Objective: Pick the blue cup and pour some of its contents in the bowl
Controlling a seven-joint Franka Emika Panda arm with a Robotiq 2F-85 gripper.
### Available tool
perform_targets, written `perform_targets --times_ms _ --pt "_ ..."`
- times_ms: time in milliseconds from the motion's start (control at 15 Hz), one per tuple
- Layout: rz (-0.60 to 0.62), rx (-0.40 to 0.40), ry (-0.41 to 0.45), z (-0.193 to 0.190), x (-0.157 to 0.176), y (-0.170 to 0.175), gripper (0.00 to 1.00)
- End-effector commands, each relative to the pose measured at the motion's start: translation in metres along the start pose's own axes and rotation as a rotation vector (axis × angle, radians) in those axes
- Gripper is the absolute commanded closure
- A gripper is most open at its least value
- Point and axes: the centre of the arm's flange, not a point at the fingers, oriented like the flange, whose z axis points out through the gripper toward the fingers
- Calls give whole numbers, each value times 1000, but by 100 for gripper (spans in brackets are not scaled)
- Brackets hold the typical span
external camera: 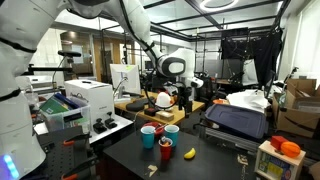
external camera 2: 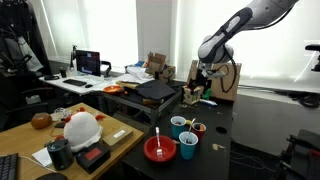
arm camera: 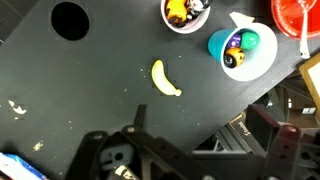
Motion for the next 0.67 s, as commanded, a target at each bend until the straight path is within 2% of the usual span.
perform_targets --times_ms 0,600 --pt "89 58 44 -10 -55 28 0" --pt "316 170 61 11 -99 75 0"
